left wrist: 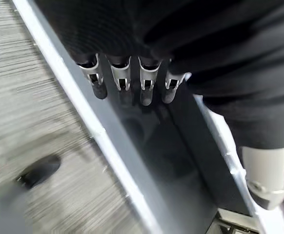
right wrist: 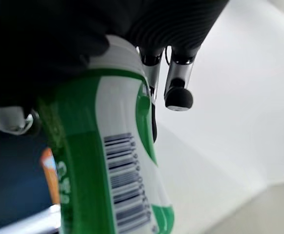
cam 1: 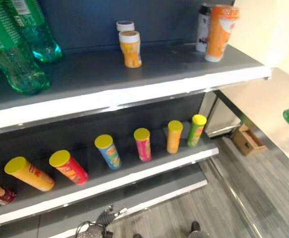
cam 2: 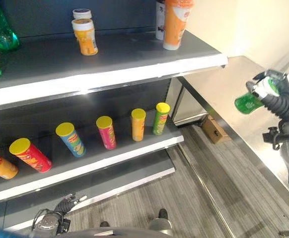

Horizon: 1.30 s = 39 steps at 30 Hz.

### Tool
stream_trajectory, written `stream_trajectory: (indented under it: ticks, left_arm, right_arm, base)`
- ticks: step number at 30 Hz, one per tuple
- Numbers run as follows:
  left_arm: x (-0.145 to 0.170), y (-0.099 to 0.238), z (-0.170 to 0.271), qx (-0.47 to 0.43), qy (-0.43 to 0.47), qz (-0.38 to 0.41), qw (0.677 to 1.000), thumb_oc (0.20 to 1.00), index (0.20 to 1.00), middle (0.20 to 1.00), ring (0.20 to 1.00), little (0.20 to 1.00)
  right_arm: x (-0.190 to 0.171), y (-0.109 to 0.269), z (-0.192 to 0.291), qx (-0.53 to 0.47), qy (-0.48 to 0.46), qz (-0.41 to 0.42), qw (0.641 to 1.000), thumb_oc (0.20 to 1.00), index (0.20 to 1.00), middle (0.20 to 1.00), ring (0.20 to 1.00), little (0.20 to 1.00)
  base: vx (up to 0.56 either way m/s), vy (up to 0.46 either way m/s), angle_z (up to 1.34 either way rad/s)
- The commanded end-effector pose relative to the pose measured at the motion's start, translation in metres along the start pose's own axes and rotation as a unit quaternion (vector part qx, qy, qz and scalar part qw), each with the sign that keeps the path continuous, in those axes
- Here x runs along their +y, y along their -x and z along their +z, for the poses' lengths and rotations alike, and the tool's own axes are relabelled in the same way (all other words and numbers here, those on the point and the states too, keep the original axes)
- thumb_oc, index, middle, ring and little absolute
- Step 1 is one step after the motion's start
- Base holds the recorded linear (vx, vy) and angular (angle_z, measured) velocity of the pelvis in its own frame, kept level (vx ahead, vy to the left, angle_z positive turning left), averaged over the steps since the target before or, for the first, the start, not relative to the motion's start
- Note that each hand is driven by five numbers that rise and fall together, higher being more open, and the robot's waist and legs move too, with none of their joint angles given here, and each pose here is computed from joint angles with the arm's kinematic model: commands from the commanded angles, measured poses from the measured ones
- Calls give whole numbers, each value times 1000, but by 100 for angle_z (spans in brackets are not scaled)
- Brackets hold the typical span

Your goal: Put the goods on the table back onto the shelves and tidy them up.

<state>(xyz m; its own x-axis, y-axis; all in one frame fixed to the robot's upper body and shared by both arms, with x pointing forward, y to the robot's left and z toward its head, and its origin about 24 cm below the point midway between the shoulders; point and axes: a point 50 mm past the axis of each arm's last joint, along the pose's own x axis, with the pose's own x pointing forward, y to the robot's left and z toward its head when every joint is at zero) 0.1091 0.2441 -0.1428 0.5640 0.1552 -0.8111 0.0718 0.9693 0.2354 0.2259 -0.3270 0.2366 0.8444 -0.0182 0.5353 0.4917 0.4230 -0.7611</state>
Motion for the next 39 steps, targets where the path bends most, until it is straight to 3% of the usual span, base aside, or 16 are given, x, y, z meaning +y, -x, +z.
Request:
stream_trajectory:
  ticks: [1, 12, 20, 27, 39]
  left_arm:
    - [16, -5, 18, -29, -20, 16, 999, 1000, 1000, 1000, 1000, 1000]
    - [8, -3, 12, -19, -4, 7, 1000, 1000, 1000, 1000, 1000, 1000]
    - [19, 1, -3, 7, 6, 29, 1000, 1000, 1000, 1000, 1000, 1000]
    - [23, 6, -18, 33, 15, 40, 999, 1000, 1000, 1000, 1000, 1000]
    - [20, 9, -26, 44, 25, 42, 998, 1000, 1000, 1000, 1000, 1000]
  right_arm:
    - [-38, -24, 24, -74, -15, -81, 994, 200, 200, 200, 200, 200]
    - [-45, -58, 78, -201, -37, -35, 978, 200, 200, 200, 200, 200]
    - [-23, -77, 121, -281, -44, 38, 958, 200, 200, 200, 200, 200]
    - [3, -87, 137, -303, -56, 89, 947, 200, 200, 200, 200, 200]
    - [19, -111, 138, -279, -30, 104, 954, 200, 200, 200, 200, 200]
  base:
    - [51, -123, 18]
    - [39, -94, 18]
    - [38, -24, 13]
    - [40, -8, 22]
    - [21, -15, 22]
